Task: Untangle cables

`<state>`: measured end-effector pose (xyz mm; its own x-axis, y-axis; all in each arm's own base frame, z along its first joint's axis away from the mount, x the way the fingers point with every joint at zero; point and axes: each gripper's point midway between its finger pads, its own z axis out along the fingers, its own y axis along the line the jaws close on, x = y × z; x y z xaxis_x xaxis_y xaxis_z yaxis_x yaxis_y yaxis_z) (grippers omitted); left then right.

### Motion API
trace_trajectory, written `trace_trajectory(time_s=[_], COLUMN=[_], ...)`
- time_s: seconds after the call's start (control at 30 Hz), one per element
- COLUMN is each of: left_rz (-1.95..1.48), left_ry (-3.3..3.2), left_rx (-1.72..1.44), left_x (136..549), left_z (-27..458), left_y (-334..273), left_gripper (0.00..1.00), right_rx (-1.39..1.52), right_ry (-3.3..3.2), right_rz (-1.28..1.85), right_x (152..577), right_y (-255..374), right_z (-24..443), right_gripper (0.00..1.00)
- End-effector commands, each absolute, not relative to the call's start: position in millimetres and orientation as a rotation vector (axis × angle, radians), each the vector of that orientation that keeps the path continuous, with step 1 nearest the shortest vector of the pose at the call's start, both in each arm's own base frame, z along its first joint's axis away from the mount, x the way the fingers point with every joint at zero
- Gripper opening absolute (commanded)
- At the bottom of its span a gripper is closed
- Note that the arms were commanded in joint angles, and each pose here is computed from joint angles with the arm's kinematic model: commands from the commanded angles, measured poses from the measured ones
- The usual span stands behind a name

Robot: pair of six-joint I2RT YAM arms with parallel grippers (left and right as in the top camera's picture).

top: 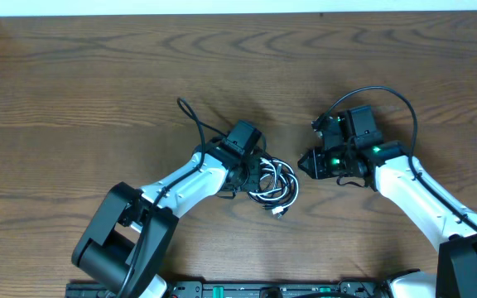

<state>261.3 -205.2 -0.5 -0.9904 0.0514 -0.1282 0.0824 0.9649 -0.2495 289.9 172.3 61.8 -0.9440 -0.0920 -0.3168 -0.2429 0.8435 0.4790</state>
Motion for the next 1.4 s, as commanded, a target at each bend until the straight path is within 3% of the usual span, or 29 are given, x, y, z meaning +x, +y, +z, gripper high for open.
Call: trace_trajectory(time_s=[0.0,0.33,0.57,0.97,1.37], left_rz=[-0.413,-0.69,-0.74,-1.018,-1.379], left_ry=[2.966,2.697,2.675,2.537,2.392], left_rx=[0.12,0.169,0.184,0.211,0.315], left_x=[258,264,260,269,258], left_z=[14,109,119,152,196], left_y=[-199,-218,-221,-256,-291], left_gripper=[0.07,0.08,0.08,0.08,0.08], right_rx=[-0.3,-0.305,-0.369,-0.454,-0.346], right_ry=[2.714,2.705,2.656,2.649,2.72], right_rz=[0.733,0.751,0.986,1.07,0.676], right_x=[291,292,281,266,280], right_y=[174,177,200,220,202], right_z=[67,68,84,88,64], right_gripper=[0.25,0.27,0.38,0.41,0.38])
